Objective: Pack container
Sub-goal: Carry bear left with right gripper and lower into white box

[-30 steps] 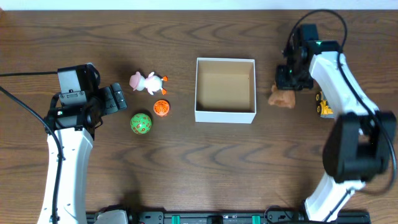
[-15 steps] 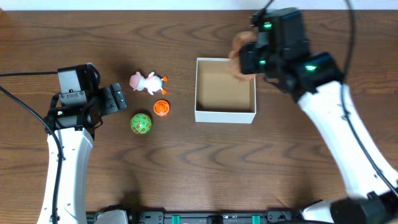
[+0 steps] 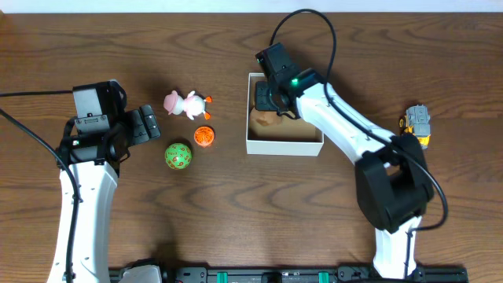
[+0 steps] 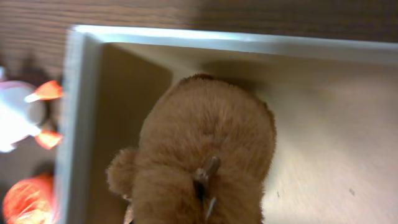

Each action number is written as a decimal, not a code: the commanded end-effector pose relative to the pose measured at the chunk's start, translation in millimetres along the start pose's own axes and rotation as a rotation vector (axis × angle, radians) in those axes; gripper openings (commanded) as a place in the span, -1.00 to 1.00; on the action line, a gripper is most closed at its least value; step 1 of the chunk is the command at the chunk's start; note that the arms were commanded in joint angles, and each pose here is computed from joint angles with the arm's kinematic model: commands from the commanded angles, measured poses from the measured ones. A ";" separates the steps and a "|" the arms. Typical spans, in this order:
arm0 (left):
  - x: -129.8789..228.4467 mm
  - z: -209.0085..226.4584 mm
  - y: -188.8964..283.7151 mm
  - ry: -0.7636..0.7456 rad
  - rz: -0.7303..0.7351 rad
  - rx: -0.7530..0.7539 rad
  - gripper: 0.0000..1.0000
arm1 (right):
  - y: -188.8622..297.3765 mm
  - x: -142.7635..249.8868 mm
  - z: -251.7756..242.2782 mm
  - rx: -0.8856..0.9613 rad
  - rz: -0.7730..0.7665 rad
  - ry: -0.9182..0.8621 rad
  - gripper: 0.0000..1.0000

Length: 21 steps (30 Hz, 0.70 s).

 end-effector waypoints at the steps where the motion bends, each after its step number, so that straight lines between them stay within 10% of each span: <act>1: -6.5 0.0 3.0 -0.012 -0.014 0.000 0.96 | -20.4 5.6 -10.4 0.043 0.018 -0.031 -0.84; 7: -6.4 0.0 3.0 -0.012 -0.013 -0.001 0.96 | -28.6 11.9 -9.3 0.042 0.042 0.019 0.11; 21: -6.4 0.0 3.0 -0.012 -0.013 -0.001 0.96 | 54.5 -37.1 -10.2 0.037 -0.165 0.148 0.85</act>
Point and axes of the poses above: each gripper's point midway between its finger pads, its own y axis back along the fingers, its own z axis along the line the jaws close on, x = y × z, the point moved 3 cm from there along y, back along the fingers, and after that the axes turned 8 degrees about y, right-handed, at the moved point
